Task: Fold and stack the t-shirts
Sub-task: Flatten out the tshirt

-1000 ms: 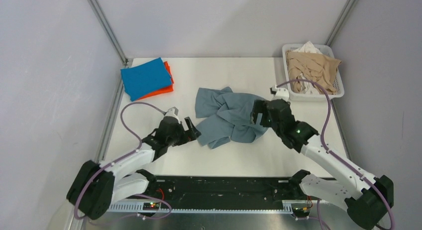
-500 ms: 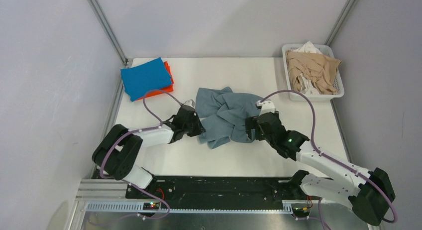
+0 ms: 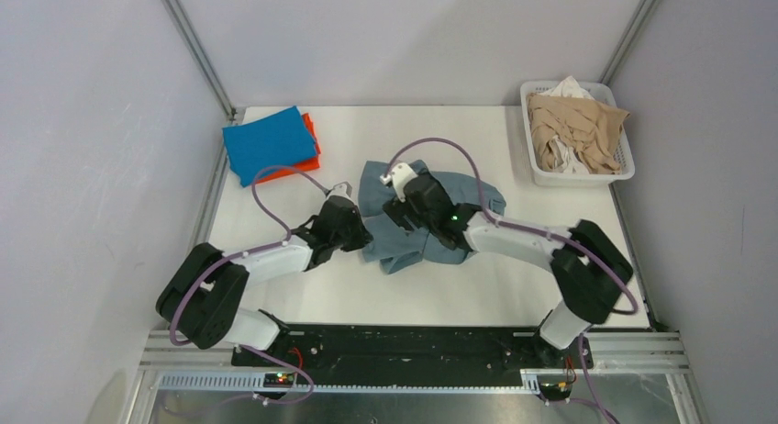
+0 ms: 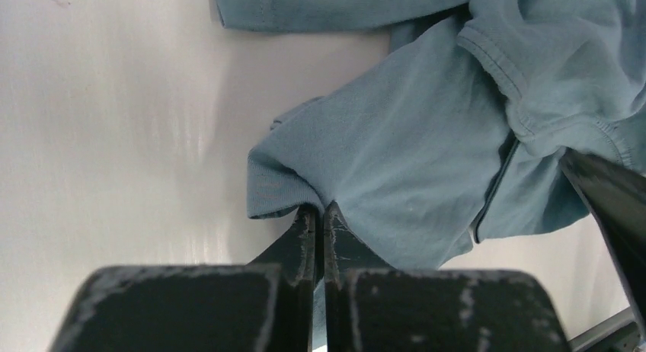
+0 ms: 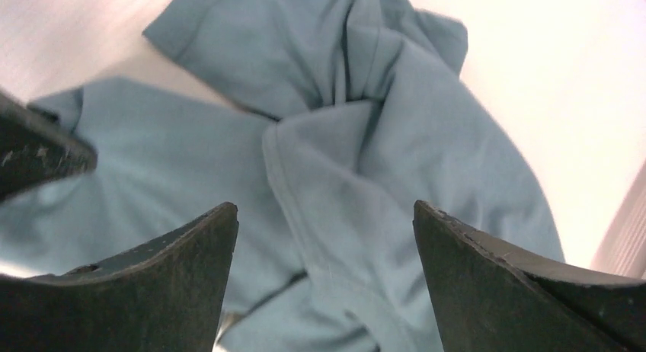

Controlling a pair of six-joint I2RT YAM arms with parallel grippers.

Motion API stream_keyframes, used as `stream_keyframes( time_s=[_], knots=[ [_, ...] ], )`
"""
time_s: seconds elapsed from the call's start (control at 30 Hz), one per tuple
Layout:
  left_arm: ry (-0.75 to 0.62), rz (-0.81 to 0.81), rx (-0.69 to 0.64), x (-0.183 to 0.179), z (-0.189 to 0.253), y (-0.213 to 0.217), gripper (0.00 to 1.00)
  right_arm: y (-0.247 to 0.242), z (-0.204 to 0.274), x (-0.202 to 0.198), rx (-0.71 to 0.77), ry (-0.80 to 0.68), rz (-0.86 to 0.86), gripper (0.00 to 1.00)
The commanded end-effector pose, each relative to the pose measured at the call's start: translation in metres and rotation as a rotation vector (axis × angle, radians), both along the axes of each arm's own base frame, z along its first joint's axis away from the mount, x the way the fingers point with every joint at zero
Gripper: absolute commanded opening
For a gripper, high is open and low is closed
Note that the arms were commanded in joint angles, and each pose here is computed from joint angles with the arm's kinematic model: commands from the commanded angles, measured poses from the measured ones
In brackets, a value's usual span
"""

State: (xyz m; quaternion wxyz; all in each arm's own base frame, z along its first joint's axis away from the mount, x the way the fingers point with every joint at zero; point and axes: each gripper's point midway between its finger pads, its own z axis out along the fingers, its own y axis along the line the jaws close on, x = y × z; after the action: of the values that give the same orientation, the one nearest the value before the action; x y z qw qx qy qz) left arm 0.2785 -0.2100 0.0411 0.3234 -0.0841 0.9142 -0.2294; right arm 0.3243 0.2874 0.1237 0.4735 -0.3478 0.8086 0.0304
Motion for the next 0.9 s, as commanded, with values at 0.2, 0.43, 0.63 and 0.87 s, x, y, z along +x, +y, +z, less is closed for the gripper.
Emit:
stream_keyframes(
  time_s=[0.2, 0.43, 0.63, 0.87],
  knots=[
    [-0.039, 0.005, 0.024, 0.002, 0.005, 0.005, 0.00, 0.029, -0.035, 0.037, -0.168, 0.020, 0.054, 0.81],
    [-0.062, 0.019, 0.041, 0.005, 0.008, 0.010, 0.00, 0.007, -0.043, 0.064, -0.095, 0.049, -0.091, 0.44],
    [-0.146, 0.118, 0.106, 0.021, 0.037, 0.036, 0.00, -0.011, 0.008, 0.078, 0.056, 0.001, -0.202, 0.00],
    [-0.360, 0.309, 0.137, 0.022, 0.126, 0.096, 0.00, -0.086, 0.143, 0.073, 0.344, -0.145, -0.383, 0.00]
  ],
)
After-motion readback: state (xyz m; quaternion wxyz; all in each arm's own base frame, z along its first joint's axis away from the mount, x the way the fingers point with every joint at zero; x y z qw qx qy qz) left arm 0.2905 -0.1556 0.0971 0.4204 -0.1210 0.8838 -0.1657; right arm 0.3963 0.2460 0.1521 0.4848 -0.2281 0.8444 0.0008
